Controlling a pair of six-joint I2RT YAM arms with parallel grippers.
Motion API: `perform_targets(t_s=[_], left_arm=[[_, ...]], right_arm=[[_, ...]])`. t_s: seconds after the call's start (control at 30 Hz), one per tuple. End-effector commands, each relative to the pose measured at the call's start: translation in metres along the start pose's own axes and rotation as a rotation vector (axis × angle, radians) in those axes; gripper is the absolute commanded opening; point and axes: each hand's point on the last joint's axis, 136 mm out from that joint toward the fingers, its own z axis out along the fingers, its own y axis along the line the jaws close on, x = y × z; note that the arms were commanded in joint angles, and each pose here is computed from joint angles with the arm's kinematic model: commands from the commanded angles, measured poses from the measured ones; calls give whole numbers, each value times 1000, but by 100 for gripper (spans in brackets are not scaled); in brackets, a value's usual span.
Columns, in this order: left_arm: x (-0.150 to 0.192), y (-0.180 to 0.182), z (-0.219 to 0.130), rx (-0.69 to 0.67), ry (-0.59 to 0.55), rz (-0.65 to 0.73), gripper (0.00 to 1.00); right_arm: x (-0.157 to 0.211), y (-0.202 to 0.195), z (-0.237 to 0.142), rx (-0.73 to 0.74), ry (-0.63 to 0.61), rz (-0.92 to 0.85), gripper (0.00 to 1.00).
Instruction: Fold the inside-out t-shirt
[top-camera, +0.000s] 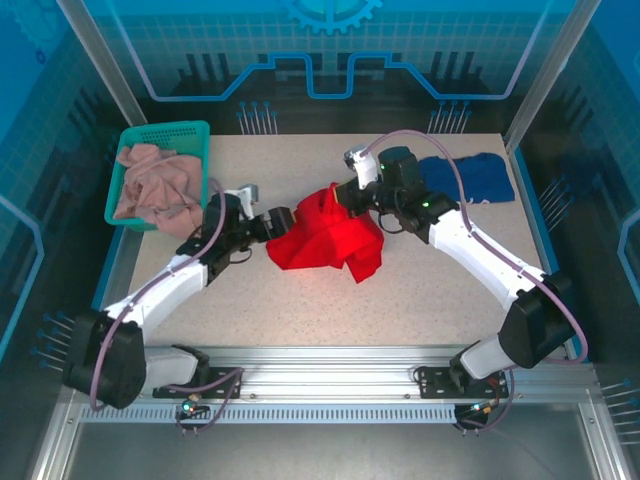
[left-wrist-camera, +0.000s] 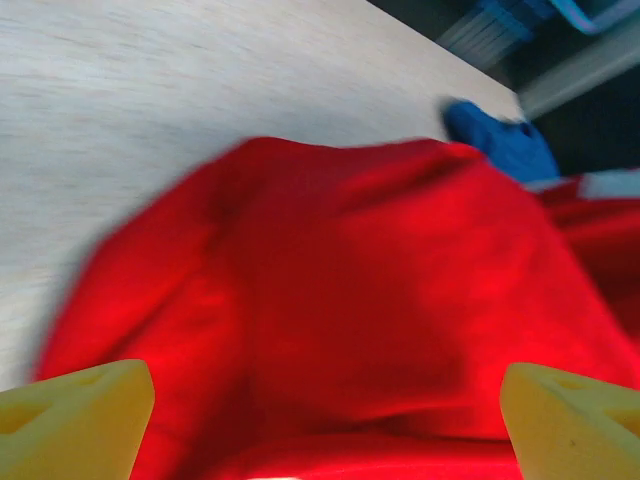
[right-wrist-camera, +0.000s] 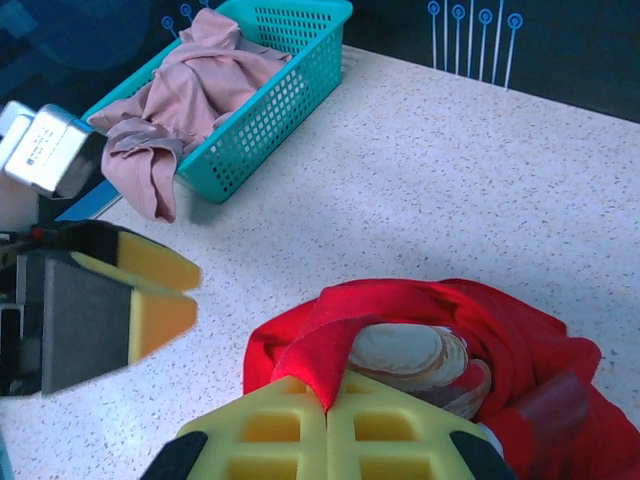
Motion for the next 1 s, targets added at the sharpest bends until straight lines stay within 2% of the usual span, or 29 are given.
perform_targets(t_s=[0.0, 0.07, 0.13, 0.17, 0.27, 0.3, 0.33, 0.5, 0.6, 0.67, 0.73, 0.8, 0.87, 0.93, 0.97], left_arm=[[0, -44, 27, 187, 69, 1, 92], [0, -52, 46, 220, 107, -32, 91], [0, -56, 64, 249, 144, -68, 78], [0, -58, 71, 270, 153, -83, 64], [2, -47, 87, 250, 151, -126, 11], [3, -35, 89, 209, 140, -139, 2], [3, -22, 89, 168, 123, -156, 0], [-20, 53, 64, -12, -15, -293, 0], [-26, 70, 45, -100, -51, -271, 0], [-23, 70, 36, -114, -58, -240, 0], [-12, 70, 30, -108, -55, -223, 0], [4, 70, 25, -109, -40, -184, 0], [25, 74, 22, -135, -12, -130, 8], [47, 78, 19, -170, 29, -79, 16], [59, 81, 17, -188, 56, -61, 23]], right_arm=[[-7, 12, -1, -47, -29, -34, 0], [-5, 13, -1, -48, -28, -36, 0], [-5, 12, -2, -42, -27, -41, 0], [-7, 12, -4, -38, -30, -50, 0], [-25, 6, -15, 5, -63, -66, 0], [-38, 3, -22, 20, -92, -62, 0], [-51, 1, -29, 29, -126, -52, 0], [-131, 21, -68, -49, -321, -40, 0], [-158, 35, -87, -88, -394, -53, 0], [-158, 37, -90, -96, -399, -52, 0], [-145, 34, -83, -93, -365, -38, 0], [-112, 23, -67, -73, -282, -9, 0], [-69, 10, -52, -38, -190, 22, 0], [-10, -4, -36, -1, -67, 79, 0], [21, -9, -30, 11, 1, 110, 0]])
